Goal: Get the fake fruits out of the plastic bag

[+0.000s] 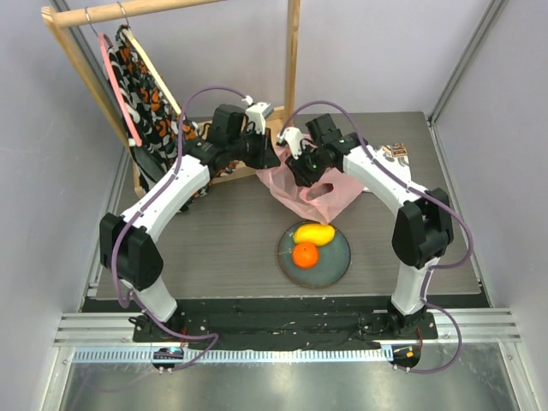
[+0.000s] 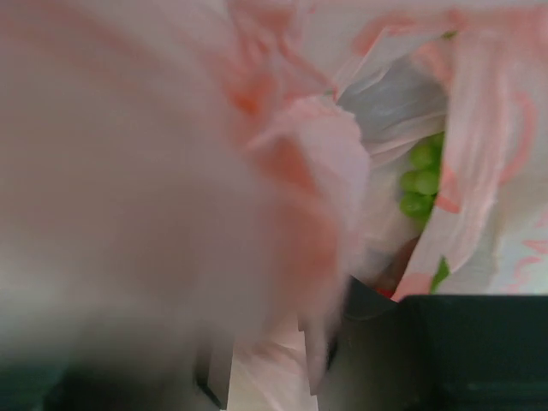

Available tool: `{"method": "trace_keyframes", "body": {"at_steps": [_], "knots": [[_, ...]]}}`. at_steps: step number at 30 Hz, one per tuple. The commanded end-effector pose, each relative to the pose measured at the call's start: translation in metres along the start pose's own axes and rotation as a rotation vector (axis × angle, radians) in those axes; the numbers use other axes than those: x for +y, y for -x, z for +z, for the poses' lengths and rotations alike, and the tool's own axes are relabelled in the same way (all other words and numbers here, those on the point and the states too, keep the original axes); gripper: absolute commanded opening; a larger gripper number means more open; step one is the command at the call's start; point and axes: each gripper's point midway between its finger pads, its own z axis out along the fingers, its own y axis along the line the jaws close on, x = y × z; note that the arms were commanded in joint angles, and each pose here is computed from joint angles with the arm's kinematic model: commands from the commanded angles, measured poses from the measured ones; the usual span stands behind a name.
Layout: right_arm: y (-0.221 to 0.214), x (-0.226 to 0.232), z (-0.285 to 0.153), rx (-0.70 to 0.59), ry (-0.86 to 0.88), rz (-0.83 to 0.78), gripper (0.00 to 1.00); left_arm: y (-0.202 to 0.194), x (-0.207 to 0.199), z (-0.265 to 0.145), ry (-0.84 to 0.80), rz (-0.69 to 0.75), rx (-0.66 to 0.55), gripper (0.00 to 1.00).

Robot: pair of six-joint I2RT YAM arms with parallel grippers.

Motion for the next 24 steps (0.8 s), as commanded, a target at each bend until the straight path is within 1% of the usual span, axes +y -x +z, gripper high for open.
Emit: {"method": "trace_keyframes", "body": {"at_steps": [1,3,4,5,9,10,11,13,14,16,18,21,24], "knots": [[0.0,-0.004,-0.013,0.01,-0.014,0.006,0.36,0.018,-0.013,-0.019,-0.023,0.031,-0.07,0.0],[-0.027,-0.02,-0.023,0.079,-0.064,0.04,0.34,0.018,-0.016,-0.02,-0.034,0.029,-0.069,0.0],[-0.049,-0.029,-0.025,0.135,-0.102,0.062,0.33,0.017,-0.016,-0.02,-0.041,0.032,-0.065,0.0],[-0.068,-0.051,-0.037,0.165,-0.155,0.101,0.32,0.017,-0.018,-0.02,-0.047,0.033,-0.067,0.0],[-0.128,-0.096,-0.079,0.285,-0.307,0.132,0.31,0.018,-0.028,-0.022,-0.098,0.028,-0.065,0.0],[-0.142,-0.1,-0.087,0.322,-0.332,0.135,0.31,0.018,-0.032,-0.023,-0.115,0.025,-0.065,0.0],[-0.157,-0.112,-0.099,0.386,-0.4,0.129,0.31,0.023,-0.037,-0.023,-0.132,-0.003,-0.078,0.0],[-0.169,-0.12,-0.11,0.404,-0.425,0.145,0.31,0.027,-0.052,-0.024,-0.2,-0.049,-0.081,0.0],[-0.163,-0.118,-0.115,0.376,-0.423,0.144,0.31,0.034,-0.061,-0.023,-0.243,-0.063,-0.093,0.0],[-0.147,-0.113,-0.12,0.313,-0.4,0.133,0.32,0.036,-0.078,-0.022,-0.292,-0.044,-0.088,0.0],[-0.12,-0.092,-0.123,0.203,-0.308,0.111,0.34,0.032,-0.094,-0.019,-0.336,0.01,-0.071,0.0],[-0.081,-0.065,-0.129,0.094,-0.248,0.027,0.38,0.016,-0.101,-0.009,-0.328,0.061,-0.029,0.0],[-0.049,-0.038,-0.129,0.017,-0.224,-0.081,0.41,0.001,-0.103,-0.003,-0.302,0.083,0.002,0.0]]}}
